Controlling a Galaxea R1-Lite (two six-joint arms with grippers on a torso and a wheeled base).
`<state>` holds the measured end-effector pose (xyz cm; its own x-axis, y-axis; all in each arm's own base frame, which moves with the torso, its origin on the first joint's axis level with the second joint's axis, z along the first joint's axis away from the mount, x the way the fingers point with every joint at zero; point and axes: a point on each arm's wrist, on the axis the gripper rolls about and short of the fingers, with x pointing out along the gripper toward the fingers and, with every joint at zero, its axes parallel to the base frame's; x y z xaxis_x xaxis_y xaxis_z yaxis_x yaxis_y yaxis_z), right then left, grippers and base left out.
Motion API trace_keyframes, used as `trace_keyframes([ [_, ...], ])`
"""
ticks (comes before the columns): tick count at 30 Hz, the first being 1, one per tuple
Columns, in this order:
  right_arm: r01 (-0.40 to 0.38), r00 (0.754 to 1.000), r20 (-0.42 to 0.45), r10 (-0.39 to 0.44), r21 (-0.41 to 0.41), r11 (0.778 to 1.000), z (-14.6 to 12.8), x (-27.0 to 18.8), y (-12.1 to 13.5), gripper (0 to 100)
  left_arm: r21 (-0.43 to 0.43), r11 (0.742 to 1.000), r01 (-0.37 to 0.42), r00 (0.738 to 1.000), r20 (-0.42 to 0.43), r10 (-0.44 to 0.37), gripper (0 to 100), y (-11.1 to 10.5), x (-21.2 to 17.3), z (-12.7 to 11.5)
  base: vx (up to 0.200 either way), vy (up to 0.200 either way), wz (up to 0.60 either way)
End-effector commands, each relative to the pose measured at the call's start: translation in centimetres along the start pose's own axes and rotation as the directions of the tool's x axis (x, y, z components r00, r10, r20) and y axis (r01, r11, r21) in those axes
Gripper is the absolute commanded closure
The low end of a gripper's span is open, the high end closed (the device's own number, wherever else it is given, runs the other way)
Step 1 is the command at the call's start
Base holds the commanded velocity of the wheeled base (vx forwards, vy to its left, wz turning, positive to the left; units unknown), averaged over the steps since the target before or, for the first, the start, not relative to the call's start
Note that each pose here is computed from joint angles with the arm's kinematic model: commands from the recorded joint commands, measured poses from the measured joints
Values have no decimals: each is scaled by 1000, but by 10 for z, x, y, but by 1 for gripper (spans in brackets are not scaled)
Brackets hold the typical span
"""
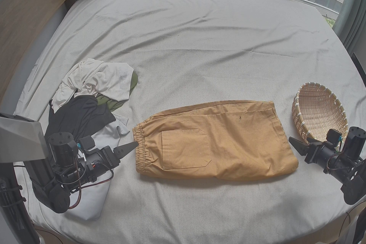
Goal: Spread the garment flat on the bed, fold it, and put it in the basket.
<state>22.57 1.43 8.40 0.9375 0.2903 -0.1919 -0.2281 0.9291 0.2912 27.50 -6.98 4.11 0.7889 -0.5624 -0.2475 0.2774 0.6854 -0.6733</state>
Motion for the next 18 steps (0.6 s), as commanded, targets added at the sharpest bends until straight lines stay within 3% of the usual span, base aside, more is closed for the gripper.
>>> trace_keyframes([
  [1, -106, 989, 98, 110, -46, 993, 22, 25, 16, 0, -4, 1000, -4, 1000, -17, 4, 0, 2, 3, -4, 0, 0, 0],
  [5, -161, 970, 170, 173, -82, 983, 42, 50, 22, 0, -10, 1000, -11, 999, -30, 11, 0, 5, 6, -8, 0, 0, 0],
  [11, -230, 960, 145, 240, -86, 969, 46, 62, 33, 0, -17, 999, -28, 998, -54, 27, 0, 12, 12, -14, 0, 0, 0],
  [18, -236, 961, 129, 245, -78, 969, 42, 59, 33, 0, -12, 999, -47, 993, -113, 46, 0, 21, 32, -35, 0, 0, 0],
])
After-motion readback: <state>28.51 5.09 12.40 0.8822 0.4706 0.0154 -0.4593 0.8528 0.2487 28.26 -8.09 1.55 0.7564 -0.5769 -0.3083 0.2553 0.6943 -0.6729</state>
